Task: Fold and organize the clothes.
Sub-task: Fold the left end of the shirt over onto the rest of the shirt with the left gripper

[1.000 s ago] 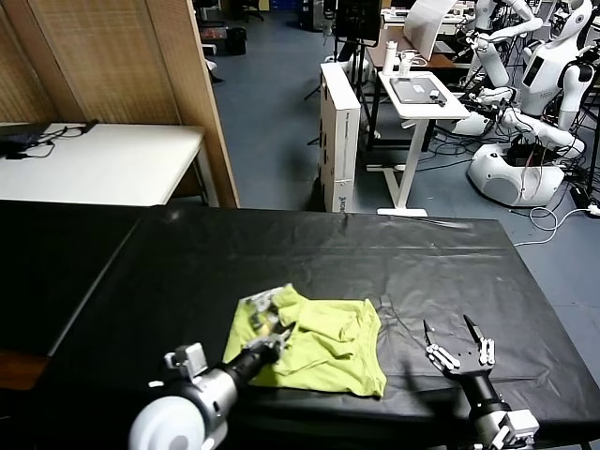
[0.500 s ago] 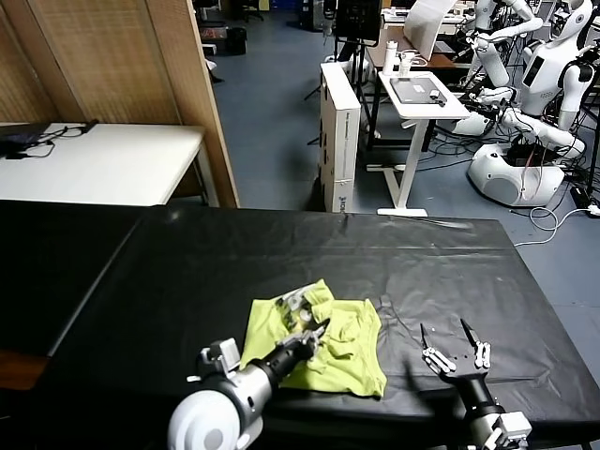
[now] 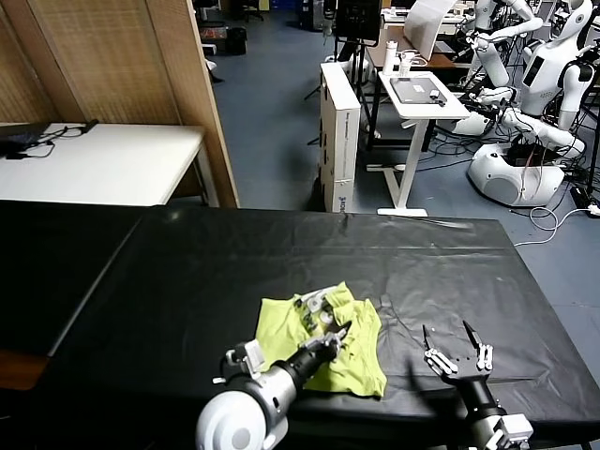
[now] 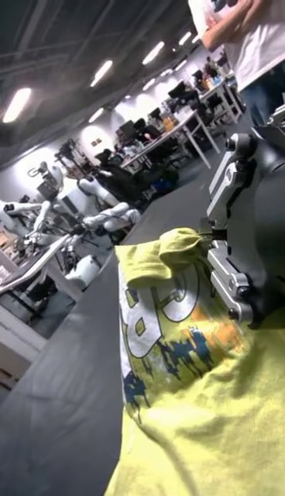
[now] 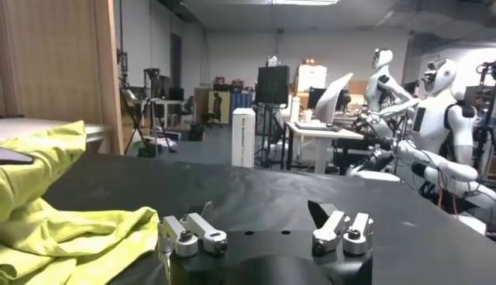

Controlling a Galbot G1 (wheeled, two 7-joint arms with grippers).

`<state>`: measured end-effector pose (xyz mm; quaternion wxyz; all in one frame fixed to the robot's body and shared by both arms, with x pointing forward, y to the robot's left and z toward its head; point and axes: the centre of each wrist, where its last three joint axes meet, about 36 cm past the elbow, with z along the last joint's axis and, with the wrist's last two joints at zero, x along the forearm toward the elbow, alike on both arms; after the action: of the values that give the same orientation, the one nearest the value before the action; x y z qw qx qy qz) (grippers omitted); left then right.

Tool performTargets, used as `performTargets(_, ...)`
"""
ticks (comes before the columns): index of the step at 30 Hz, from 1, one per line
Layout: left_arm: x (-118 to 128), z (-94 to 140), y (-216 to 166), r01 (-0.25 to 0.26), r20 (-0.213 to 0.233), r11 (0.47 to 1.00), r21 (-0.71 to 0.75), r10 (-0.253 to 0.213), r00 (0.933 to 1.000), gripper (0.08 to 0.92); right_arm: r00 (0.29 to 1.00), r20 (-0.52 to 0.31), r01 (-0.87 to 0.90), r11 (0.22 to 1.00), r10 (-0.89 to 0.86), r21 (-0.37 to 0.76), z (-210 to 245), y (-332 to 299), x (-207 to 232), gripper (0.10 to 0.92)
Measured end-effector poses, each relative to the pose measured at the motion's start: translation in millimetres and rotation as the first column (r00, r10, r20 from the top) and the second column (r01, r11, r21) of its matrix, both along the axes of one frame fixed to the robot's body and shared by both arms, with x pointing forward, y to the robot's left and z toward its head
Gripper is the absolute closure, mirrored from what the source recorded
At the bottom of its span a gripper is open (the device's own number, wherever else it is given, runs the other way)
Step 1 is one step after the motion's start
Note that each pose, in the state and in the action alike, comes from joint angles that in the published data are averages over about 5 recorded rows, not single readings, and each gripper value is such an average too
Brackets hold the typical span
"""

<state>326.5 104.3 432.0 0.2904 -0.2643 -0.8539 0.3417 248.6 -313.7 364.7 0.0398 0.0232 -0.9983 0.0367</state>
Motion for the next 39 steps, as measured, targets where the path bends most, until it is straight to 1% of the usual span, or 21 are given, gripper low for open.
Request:
performTargets(5,6,-6,-2,-0.023,-0.004,1.000,0.001,0.023,0.9997,0.823,1.000,-0.001,0.001,1.000,-0.001,0.002,-1,2,-1,0.115)
performTargets(8,7,-12,-6,-0.028,-0.014,1.000,0.004,0.028,0.9995,0.823,1.000,-0.001,0.000,1.000,0.000,0.002,-1,2,-1,0.115)
performTargets(12,6,-18,-10,-0.028,-0.028,1.000,0.011,0.028,0.9992,0.823,1.000,-0.002,0.000,1.000,0.000,0.001,-1,1,0,0.115)
performTargets(18,2,-22,-12,-0.027,-0.040,1.000,0.013,0.027,0.9988,0.823,1.000,-0.001,-0.003,1.000,0.003,0.003,-2,3,1,0.115)
performTargets(23,-1,-23,-17,-0.016,-0.037,1.000,0.015,0.017,0.9992,0.818,1.000,-0.002,-0.013,1.000,0.013,-0.001,-4,5,2,0.115)
performTargets(24,-1,-23,-19,-0.013,-0.036,1.000,0.011,0.014,0.9993,0.799,1.000,-0.002,-0.017,1.000,0.017,-0.002,-4,5,2,0.115)
performTargets(26,-2,-21,-22,-0.011,-0.035,1.000,-0.001,0.011,0.9993,0.723,1.000,0.000,-0.028,1.000,0.028,-0.006,-4,5,3,0.115)
performTargets(30,-4,-19,-29,-0.011,-0.037,1.000,-0.025,0.010,0.9992,0.482,0.998,0.007,-0.056,0.998,0.056,-0.016,-2,5,3,0.115)
performTargets(31,-5,-19,-30,-0.012,-0.038,0.999,-0.031,0.011,0.9992,0.406,0.998,0.009,-0.064,0.998,0.065,-0.020,-1,4,3,0.115)
performTargets(34,-6,-16,-31,-0.016,-0.032,0.999,-0.045,0.014,0.9994,0.228,0.995,0.007,-0.100,0.995,0.100,-0.029,2,4,2,0.115)
performTargets(36,-6,-11,-29,-0.019,-0.009,0.999,-0.049,0.019,0.9998,0.151,0.991,0.000,-0.133,0.990,0.133,-0.034,4,5,0,0.115)
performTargets(37,-6,-8,-28,-0.023,0.011,0.999,-0.047,0.024,0.9997,0.119,0.988,-0.008,-0.153,0.988,0.153,-0.037,6,5,-1,0.115)
performTargets(39,-6,-1,-24,-0.031,0.059,0.999,-0.038,0.034,0.9977,0.101,0.981,-0.029,-0.192,0.980,0.191,-0.045,10,6,-4,0.115)
